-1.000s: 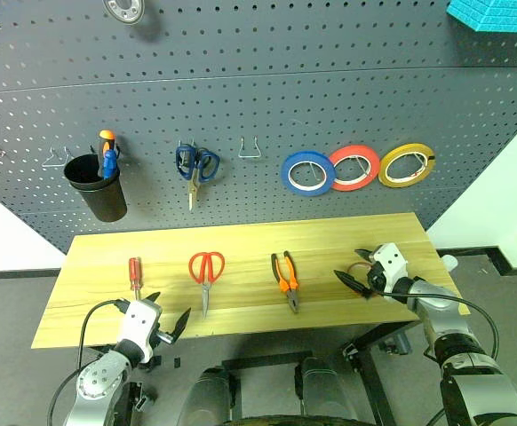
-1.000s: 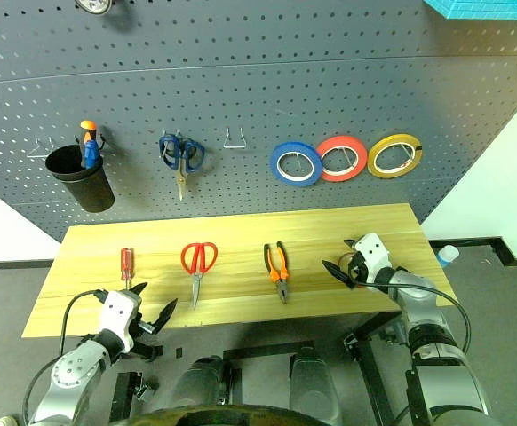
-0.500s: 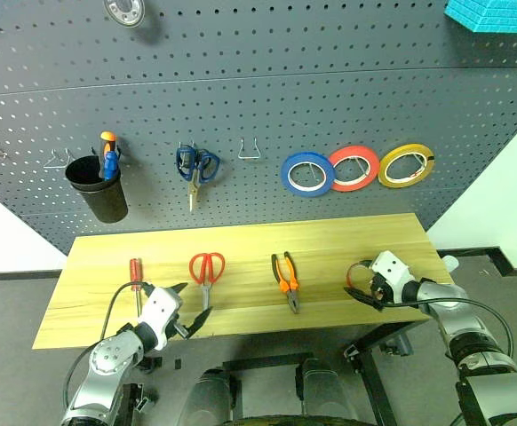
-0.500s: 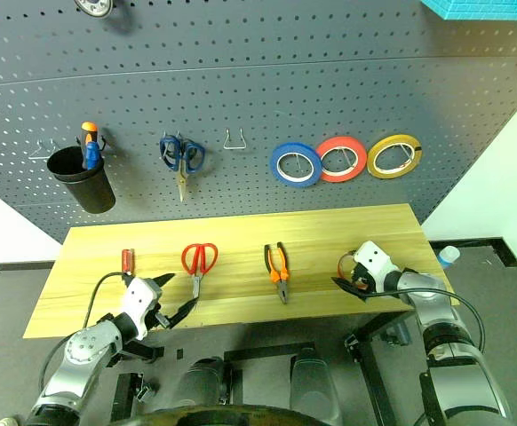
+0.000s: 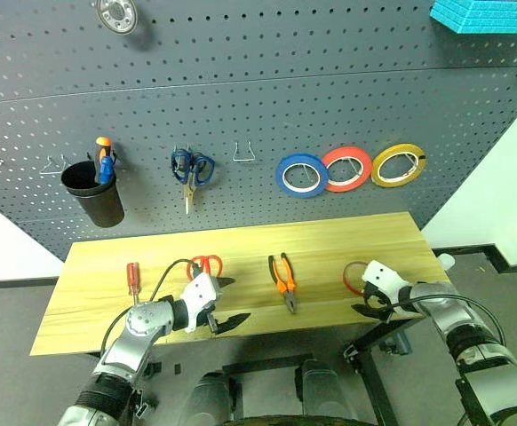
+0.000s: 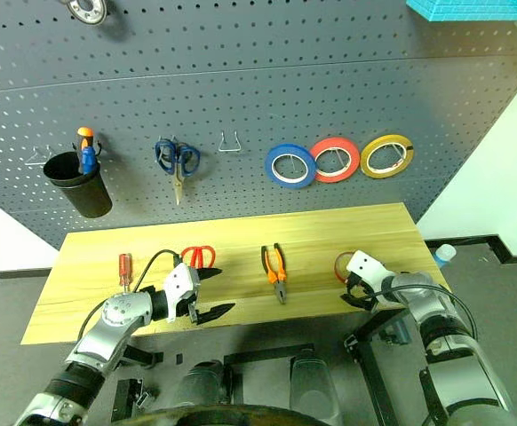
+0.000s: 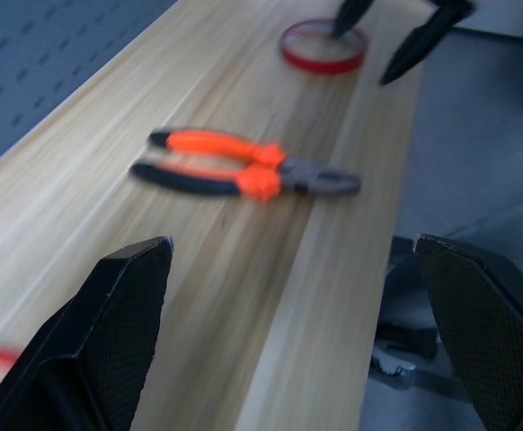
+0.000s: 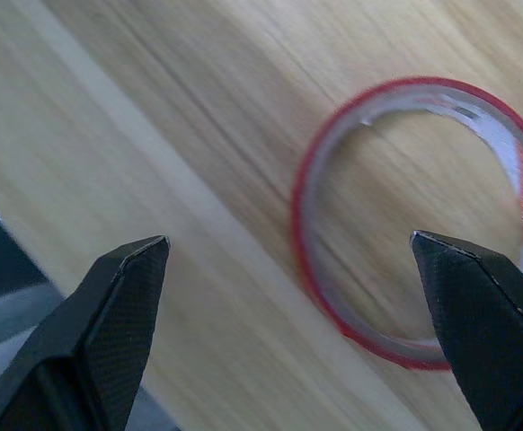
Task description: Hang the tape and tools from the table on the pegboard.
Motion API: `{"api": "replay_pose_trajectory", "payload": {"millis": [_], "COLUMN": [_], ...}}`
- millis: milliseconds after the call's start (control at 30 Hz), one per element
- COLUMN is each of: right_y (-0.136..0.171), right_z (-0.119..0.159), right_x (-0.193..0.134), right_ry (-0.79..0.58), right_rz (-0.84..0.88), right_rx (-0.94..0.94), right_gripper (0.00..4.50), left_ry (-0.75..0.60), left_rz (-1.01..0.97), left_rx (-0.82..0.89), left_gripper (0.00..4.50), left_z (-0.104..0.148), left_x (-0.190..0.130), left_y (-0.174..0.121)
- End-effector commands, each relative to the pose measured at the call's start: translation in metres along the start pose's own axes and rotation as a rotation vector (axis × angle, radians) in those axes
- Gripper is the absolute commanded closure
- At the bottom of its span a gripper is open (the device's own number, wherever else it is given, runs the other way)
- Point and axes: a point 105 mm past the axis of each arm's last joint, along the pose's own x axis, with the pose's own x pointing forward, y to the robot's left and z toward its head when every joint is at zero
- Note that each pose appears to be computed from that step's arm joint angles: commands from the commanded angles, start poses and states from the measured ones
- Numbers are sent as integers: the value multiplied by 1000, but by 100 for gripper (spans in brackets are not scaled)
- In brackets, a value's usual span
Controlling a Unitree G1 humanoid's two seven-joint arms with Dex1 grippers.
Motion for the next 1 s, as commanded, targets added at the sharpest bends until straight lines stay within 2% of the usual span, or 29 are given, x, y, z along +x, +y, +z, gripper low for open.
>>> {"api": "replay_pose_trajectory", "payload": {"millis": [33,100,200,567,667,767,900,1000], "right_y": [-5,-4,-2,3,-2,-6,2,2], "right_z": [7,7,5,7,12,27,59,82], "right_x": [3,4,6,6,5,-1,-19,-36], "right_ry": [14,31,60,86,58,-31,-213,-312], "right_rz": [-8,1,28,73,38,-2,-100,-262], "right_rx": [-9,0,34,14,-12,-61,-249,-460], "right_gripper": [2,2,62,445,448,448,448,448], "left_ry": [-6,-1,0,-28,-48,-101,-272,-419], "left_rz": [-54,-67,-76,-54,-28,50,262,375], "left_rx": [26,29,28,10,-1,26,64,72], "left_gripper": [0,0,0,0,0,0,0,0], "left_z": [8,8,9,10,11,20,48,72], "left_x": [5,7,9,8,5,1,-15,-30], "left_y": [-2,-3,-4,-5,-6,0,21,31]}}
